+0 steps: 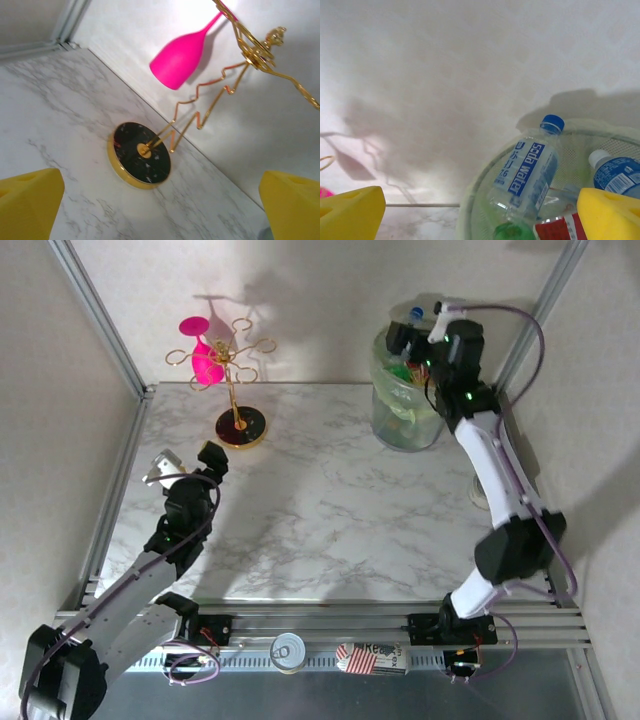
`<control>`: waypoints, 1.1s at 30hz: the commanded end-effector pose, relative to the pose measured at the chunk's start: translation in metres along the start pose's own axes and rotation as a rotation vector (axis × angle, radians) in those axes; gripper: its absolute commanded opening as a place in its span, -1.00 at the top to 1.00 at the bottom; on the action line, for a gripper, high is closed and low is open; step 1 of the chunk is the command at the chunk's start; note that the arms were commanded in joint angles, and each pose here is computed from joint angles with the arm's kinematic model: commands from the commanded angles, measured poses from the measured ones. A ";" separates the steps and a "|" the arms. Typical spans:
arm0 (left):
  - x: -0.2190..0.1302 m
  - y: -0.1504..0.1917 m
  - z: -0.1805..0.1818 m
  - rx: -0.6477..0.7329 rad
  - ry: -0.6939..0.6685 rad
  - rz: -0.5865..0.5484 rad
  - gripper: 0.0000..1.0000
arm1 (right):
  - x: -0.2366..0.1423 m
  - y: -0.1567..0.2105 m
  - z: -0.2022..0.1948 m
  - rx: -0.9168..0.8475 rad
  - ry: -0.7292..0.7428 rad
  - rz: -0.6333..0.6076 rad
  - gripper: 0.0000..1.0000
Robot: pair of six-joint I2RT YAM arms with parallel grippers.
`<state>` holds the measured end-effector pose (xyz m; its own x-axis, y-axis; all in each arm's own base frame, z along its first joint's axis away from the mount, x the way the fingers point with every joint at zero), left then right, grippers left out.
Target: Put the plastic bottles in the bin
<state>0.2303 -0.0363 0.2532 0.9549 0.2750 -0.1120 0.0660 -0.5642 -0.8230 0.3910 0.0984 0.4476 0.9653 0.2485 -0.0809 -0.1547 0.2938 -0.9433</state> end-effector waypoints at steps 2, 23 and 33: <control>0.006 -0.006 0.013 0.087 -0.095 -0.054 -0.99 | -0.035 0.028 -0.003 -0.054 -0.078 0.003 -0.98; 0.037 0.026 0.070 0.468 -0.448 -0.081 -0.99 | -0.091 0.235 -0.125 -0.210 0.364 0.085 -0.98; 0.043 0.052 0.082 0.526 -0.376 -0.091 -0.99 | -0.074 0.269 -0.161 -0.205 0.342 0.081 -0.97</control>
<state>0.2505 0.0092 0.1539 0.7523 0.6239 -0.2115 -0.1768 -0.1179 -0.9771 0.3077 0.0188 0.1402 0.9373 -0.0630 -0.3427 -0.3370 0.0863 -0.9376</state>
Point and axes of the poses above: each hand's point on the last joint's axis, 136 mm out from that joint toward the fingers, its own x axis out along the fingers, its own z axis along the line the jaws close on, y = z × x, the point moved 10 cm from there along -x, back along the fingers, and after that the axes turned 5 degrees about x, right-handed, at the moved point
